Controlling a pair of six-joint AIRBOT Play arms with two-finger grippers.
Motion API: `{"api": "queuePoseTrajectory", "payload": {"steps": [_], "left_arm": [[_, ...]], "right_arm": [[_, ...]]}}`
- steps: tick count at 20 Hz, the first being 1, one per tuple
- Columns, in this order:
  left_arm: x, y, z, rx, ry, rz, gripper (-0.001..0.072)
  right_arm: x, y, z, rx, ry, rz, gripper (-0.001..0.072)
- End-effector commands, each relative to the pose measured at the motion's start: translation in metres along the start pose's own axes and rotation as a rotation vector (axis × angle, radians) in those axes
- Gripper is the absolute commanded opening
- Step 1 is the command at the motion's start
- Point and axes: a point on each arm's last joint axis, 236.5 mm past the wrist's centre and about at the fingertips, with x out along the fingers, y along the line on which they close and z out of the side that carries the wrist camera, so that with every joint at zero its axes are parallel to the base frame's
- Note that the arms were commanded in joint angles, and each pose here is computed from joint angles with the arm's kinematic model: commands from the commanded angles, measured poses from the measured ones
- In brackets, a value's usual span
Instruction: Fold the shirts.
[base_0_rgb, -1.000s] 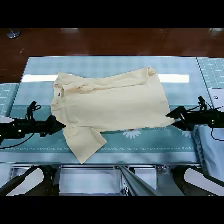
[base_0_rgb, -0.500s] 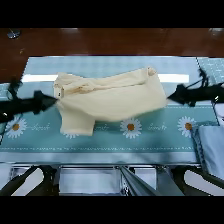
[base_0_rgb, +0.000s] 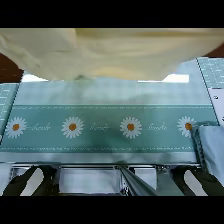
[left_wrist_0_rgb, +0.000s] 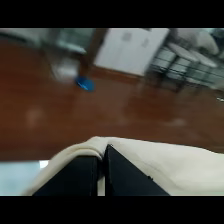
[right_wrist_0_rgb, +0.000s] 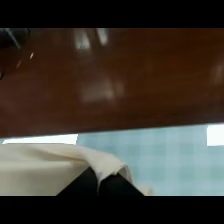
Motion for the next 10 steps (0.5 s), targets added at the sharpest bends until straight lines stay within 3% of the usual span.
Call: {"api": "queuePoseTrajectory", "payload": {"steps": [1, 6, 10], "left_arm": [[-0.074, -0.046, 0.052, 0.264, -0.141, 0.185, 0.0029], [-0.161, -0.075, 0.056, 0.451, -0.255, 0.433, 0.0029], [-0.184, -0.067, 0.031, 0.459, -0.164, 0.463, 0.0029]], "right_arm": [[-0.105, 0.031, 0.027, -0.09, -0.215, -0.08, 0.0019], [-0.182, 0.052, -0.004, -0.134, -0.265, -0.132, 0.0019], [-0.195, 0.047, -0.036, -0.113, -0.175, -0.174, 0.0019]]}}
